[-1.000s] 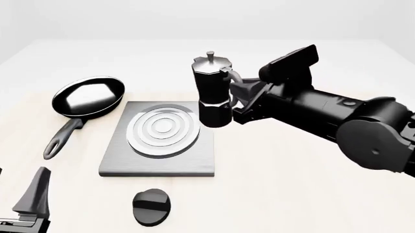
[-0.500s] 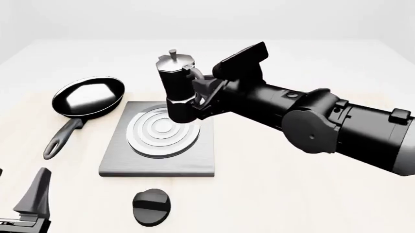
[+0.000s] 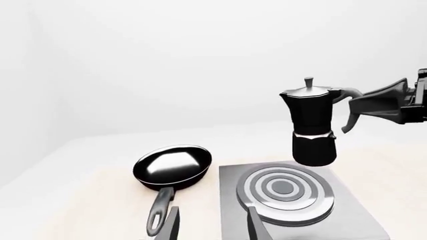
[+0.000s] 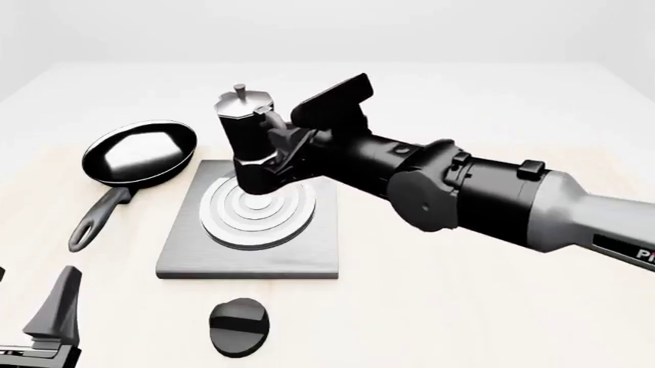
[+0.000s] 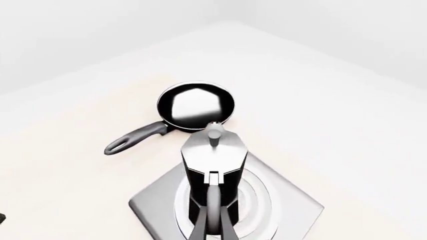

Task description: Turn on the stove and put the moka pot on it.

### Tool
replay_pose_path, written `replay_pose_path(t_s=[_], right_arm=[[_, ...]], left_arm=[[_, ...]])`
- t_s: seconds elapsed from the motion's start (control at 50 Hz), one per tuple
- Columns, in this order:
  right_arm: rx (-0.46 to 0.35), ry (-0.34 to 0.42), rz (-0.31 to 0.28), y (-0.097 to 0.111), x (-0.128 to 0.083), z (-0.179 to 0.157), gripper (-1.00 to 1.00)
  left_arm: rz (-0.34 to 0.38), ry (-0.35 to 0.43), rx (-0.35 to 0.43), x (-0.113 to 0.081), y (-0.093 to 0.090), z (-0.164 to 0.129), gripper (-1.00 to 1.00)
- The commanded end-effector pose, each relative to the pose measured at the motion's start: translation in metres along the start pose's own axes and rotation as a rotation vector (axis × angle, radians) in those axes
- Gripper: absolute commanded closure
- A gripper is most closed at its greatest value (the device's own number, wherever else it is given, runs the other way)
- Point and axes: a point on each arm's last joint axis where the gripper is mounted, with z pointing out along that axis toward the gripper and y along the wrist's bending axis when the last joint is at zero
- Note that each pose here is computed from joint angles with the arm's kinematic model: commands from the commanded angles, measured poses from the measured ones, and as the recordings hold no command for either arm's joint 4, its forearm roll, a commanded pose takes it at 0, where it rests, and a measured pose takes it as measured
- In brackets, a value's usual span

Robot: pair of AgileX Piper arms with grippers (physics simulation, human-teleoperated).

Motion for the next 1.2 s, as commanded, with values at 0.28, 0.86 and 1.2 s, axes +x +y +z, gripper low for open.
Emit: replay_pose_path(t_s=[0.28, 0.86, 1.2], right_arm=[[-0.011, -0.012, 0.024, 0.005, 0.015, 0.042, 1.00], [0.031, 0.018, 0.039, -0.013, 0.047, 0.089, 1.00], [0.050, 0.040, 0.064, -0.022, 0.067, 0.096, 1.00]], left_arm=[[0.002, 0.011, -0.002, 0.001, 0.000, 0.000, -1.00], [0.005, 0.033, -0.002, 0.002, 0.000, 0.002, -1.00], [0.010, 0.040, 0.001, 0.003, 0.000, 0.003, -1.00]])
